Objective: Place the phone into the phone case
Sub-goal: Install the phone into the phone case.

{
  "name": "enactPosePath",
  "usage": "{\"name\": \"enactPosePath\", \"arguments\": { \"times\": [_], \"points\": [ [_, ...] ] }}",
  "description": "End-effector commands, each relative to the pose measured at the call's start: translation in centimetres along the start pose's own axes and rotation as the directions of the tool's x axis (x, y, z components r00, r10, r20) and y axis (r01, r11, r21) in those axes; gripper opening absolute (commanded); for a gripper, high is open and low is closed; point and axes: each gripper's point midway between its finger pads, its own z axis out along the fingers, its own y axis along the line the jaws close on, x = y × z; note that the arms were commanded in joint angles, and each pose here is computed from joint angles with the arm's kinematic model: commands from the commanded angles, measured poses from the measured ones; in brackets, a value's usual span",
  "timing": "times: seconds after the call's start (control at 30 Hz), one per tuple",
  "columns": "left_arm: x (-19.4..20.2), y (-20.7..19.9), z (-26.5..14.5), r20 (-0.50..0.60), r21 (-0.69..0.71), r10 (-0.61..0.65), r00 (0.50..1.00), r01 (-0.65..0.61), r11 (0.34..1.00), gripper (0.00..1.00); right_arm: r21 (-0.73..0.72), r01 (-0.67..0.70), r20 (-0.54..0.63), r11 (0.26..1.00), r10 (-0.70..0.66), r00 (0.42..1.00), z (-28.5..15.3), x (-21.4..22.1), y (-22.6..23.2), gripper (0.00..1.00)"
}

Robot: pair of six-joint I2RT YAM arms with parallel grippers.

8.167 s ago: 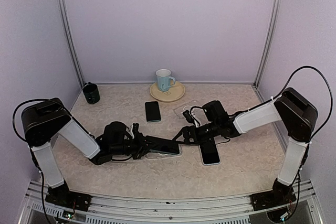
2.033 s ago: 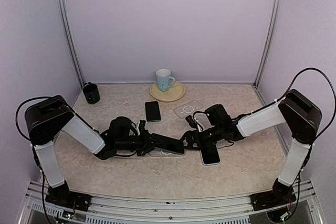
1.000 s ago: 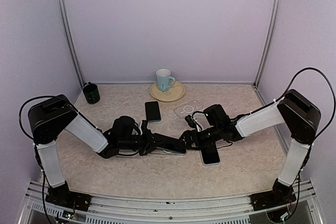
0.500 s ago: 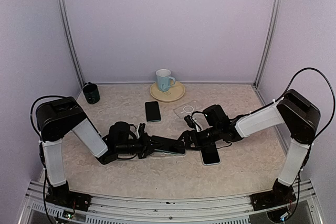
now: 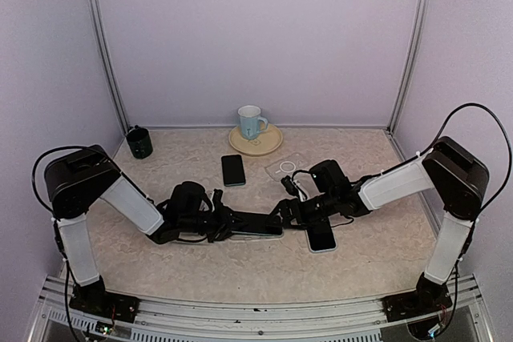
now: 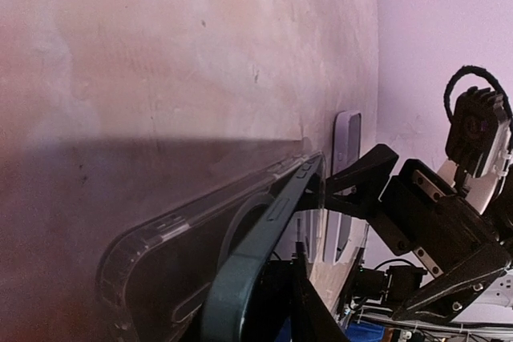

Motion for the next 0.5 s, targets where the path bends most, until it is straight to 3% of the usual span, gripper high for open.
{"name": "enactPosePath", "arguments": {
  "times": [0.0, 0.23, 0.47],
  "points": [
    [0.4, 3.0, -0.8, -0.012, -0.183, 0.034, 0.999, -0.035, 0.983, 0.27, 0.0, -0.004, -0.042, 1.0, 0.004, 0.999, 0.8, 1.4, -0.1, 1.0],
    [-0.2, 2.0, -1.4, 0.008, -0.193, 0.07, 0.997, -0.068, 0.979, 0.27, 0.01, -0.005, -0.038, 1.0, 0.006, 0.999, 0.7, 1.4, -0.1, 1.0],
    [0.2, 1.2, -1.2, 0.007, -0.102, 0.044, 0.999, -0.043, 0.994, 0.03, 0.022, -0.023, -0.039, 0.999, 0.024, 0.999, 0.7, 1.6, -0.5, 1.0]
  ]
}}
